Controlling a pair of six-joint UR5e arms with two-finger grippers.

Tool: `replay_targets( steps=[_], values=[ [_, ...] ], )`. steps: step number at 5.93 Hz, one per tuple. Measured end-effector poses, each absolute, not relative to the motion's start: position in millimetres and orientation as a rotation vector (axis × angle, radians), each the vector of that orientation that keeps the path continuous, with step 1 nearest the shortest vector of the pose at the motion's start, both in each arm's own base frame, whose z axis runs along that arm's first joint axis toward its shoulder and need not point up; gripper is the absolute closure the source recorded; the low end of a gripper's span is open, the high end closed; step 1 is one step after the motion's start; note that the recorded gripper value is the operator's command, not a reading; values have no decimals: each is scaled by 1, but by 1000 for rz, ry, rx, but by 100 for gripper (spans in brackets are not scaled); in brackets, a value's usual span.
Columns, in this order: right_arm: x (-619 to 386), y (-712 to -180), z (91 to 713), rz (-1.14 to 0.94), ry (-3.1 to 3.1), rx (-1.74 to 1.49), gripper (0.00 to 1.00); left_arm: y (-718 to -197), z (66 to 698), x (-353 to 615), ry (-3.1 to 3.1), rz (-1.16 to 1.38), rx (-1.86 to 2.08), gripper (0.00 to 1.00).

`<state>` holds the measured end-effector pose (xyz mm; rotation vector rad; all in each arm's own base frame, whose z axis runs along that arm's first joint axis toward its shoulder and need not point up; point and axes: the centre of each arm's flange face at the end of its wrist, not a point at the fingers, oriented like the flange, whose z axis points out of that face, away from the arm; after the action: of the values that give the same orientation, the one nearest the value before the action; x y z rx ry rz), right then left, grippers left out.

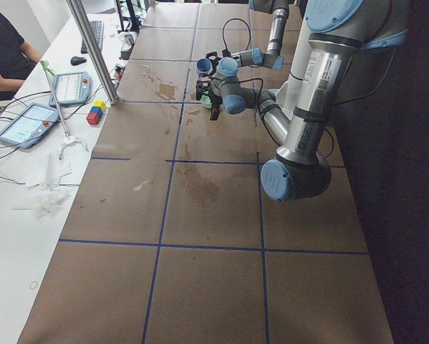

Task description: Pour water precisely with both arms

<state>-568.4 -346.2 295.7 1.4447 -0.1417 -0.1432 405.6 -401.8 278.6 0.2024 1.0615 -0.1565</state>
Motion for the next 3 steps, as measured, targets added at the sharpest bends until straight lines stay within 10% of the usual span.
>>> replay_targets(
  steps=[3],
  values=[
    [-588, -332, 281, -381, 177, 1438, 93, -402, 278, 405, 1063, -156, 203, 0]
  ],
)
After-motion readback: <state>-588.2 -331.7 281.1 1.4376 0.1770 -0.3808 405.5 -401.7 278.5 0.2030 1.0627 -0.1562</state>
